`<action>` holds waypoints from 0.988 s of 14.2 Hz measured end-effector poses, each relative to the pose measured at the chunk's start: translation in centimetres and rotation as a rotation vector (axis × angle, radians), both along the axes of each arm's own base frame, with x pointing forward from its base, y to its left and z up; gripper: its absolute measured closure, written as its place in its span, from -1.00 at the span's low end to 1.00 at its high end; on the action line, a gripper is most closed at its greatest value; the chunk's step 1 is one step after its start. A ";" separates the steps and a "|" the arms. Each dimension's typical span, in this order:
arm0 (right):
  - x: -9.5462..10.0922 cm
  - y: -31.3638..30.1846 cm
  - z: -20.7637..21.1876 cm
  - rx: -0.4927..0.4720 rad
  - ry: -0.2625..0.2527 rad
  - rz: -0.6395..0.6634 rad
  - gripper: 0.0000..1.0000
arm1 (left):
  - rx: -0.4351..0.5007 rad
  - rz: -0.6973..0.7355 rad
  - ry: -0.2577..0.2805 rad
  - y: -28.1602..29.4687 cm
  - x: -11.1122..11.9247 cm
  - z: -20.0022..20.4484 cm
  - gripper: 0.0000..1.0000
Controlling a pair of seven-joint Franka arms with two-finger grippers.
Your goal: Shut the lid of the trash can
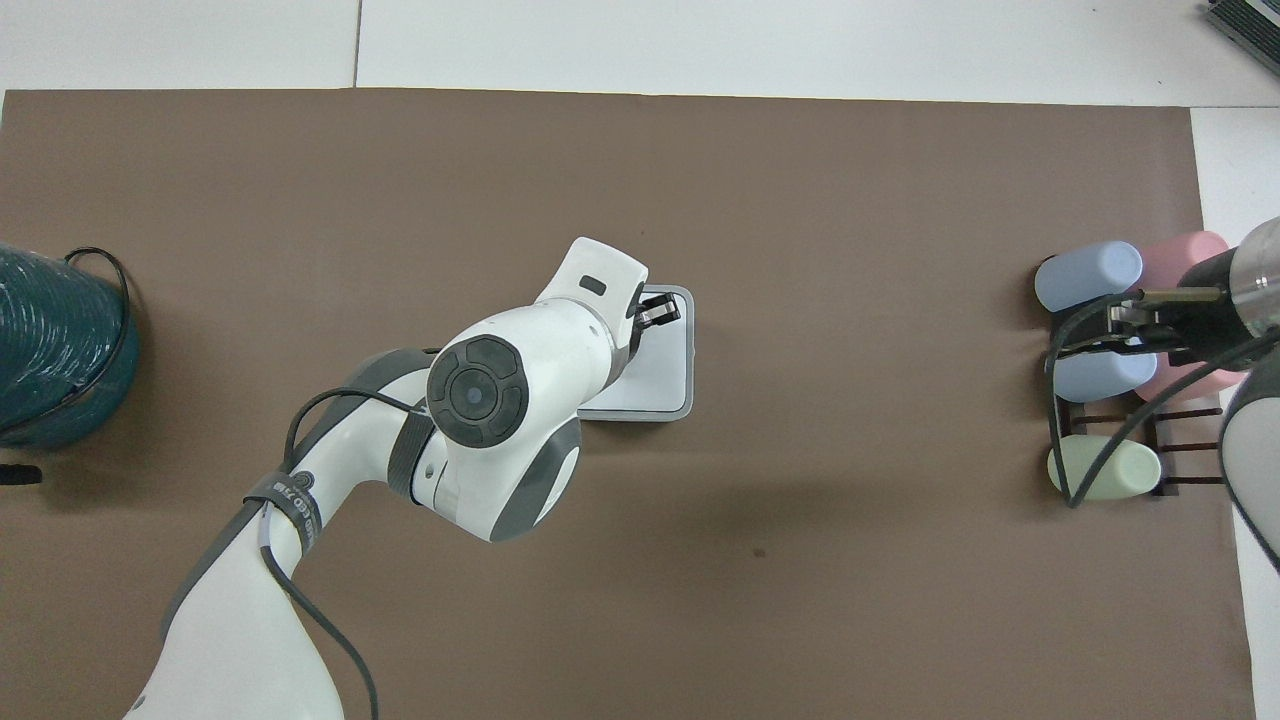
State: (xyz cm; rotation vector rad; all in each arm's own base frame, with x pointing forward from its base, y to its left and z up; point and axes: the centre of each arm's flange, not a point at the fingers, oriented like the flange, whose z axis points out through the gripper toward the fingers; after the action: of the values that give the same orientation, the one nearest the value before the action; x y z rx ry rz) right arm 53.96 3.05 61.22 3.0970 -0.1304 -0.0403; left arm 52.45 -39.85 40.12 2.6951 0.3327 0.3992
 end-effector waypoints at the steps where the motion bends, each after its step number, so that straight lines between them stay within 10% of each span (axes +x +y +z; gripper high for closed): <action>1: 0.0 0.0 0.0 0.000 0.000 0.000 -1.00 | 0.008 -0.002 0.013 -0.1 0.2 0.2 0.92; 14: 0.0 0.0 0.0 0.000 0.000 0.000 -1.00 | 0.146 0.024 0.243 9.8 7.3 12.1 0.90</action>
State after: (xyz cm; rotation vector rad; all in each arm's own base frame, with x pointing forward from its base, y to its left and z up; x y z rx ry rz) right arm 53.96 3.05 61.22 3.0970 -0.1304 -0.0403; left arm 59.78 -30.07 52.18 2.8913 0.4192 0.1039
